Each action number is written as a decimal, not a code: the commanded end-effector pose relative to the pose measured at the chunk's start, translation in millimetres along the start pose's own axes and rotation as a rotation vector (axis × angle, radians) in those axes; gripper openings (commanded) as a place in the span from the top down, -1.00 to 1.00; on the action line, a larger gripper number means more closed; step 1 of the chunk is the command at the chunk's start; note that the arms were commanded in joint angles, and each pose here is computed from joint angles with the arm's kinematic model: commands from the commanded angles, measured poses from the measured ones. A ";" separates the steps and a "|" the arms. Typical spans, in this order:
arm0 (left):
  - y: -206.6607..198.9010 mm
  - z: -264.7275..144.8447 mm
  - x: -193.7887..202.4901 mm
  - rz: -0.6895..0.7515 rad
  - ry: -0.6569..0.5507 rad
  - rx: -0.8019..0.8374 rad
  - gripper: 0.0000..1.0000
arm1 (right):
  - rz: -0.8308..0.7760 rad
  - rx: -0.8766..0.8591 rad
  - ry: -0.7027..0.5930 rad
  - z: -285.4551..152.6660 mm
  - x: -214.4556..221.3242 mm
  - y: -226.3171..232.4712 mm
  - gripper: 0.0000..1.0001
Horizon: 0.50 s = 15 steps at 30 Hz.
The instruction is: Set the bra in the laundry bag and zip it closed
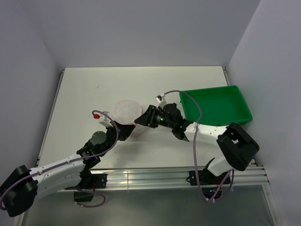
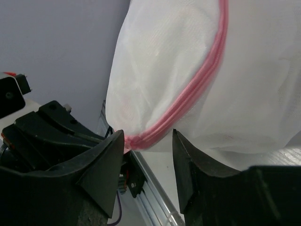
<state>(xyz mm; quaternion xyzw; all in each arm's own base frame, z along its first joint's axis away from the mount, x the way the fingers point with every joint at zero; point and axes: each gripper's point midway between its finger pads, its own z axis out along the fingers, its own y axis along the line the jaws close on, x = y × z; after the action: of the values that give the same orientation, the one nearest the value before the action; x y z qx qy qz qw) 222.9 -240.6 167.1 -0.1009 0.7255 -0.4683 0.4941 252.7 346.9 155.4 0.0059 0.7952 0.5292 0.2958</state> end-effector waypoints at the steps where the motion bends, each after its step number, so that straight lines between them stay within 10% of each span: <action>1: -16.8 -2.9 -3.2 -0.034 -0.010 0.072 1.00 | 0.003 -0.036 -0.069 7.8 -18.6 11.6 -0.04; 15: -10.4 -3.8 -2.5 -0.005 -0.004 0.040 1.00 | 0.004 -0.023 -0.109 10.3 -28.7 10.8 1.00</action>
<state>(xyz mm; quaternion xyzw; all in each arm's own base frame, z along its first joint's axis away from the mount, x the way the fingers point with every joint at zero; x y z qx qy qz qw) 220.2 -241.0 161.3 -0.1004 0.7311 -0.4679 0.4863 259.5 349.7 151.8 0.0260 0.7933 0.5319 0.2951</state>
